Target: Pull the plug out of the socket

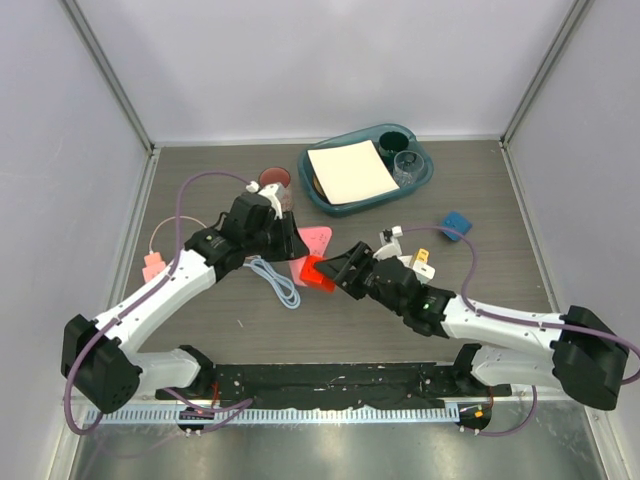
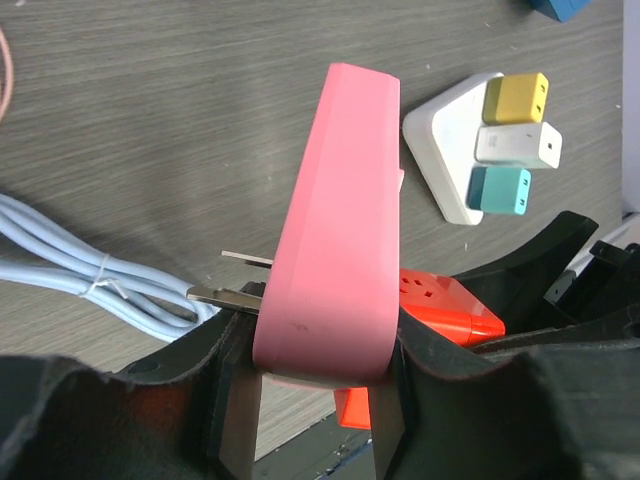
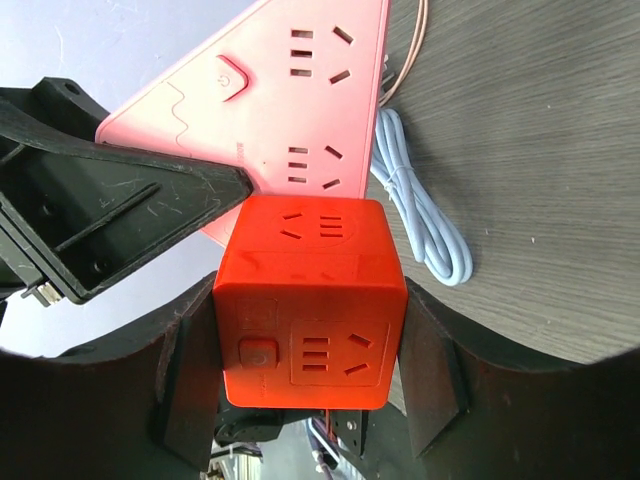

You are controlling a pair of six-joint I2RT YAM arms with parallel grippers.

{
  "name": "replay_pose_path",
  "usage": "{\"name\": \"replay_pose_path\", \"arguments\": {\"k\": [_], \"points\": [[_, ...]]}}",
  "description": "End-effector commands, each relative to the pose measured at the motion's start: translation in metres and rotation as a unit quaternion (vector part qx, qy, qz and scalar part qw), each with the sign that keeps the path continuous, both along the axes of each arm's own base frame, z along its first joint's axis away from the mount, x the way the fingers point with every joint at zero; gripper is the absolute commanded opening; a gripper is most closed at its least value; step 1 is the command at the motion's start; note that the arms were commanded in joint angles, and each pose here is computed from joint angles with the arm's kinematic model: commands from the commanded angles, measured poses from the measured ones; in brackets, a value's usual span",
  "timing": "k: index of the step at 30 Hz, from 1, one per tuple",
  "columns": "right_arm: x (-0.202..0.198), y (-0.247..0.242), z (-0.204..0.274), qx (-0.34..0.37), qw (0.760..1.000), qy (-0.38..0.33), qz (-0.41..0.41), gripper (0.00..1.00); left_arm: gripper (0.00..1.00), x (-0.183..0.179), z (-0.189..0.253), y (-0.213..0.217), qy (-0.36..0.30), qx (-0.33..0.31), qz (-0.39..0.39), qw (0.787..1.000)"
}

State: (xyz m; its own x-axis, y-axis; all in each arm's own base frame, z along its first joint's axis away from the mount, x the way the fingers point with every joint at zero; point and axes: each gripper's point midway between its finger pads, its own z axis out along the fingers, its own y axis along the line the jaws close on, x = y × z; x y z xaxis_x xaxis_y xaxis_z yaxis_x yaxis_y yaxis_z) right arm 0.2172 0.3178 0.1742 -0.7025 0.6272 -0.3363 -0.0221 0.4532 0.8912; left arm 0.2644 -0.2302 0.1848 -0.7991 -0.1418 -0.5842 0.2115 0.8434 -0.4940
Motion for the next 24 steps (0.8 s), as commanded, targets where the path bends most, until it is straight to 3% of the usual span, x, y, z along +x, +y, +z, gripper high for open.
{"name": "replay_pose_path", "arguments": {"k": [1,8,15,20,24], "points": [[0.004,-0.027,0.021,0.030,0.998,-0.036,-0.045,0.01,0.00,0.022,-0.002,0.044,-0.040,0.083,0.067,0.993],[0.013,-0.010,0.061,-0.003,0.998,-0.065,-0.024,0.01,0.00,0.022,-0.007,0.037,-0.028,0.087,0.055,0.994],[0.035,0.006,0.053,-0.031,0.997,-0.043,-0.047,0.01,0.00,0.020,-0.004,0.038,-0.045,0.101,0.061,0.992],[0.039,0.029,0.074,-0.038,0.997,-0.064,-0.012,0.01,0.00,0.021,-0.013,0.041,-0.027,0.123,0.059,0.990],[0.042,0.029,0.066,-0.100,0.993,-0.062,-0.001,0.01,0.00,0.021,-0.010,0.041,-0.032,0.121,0.062,0.990]]}}
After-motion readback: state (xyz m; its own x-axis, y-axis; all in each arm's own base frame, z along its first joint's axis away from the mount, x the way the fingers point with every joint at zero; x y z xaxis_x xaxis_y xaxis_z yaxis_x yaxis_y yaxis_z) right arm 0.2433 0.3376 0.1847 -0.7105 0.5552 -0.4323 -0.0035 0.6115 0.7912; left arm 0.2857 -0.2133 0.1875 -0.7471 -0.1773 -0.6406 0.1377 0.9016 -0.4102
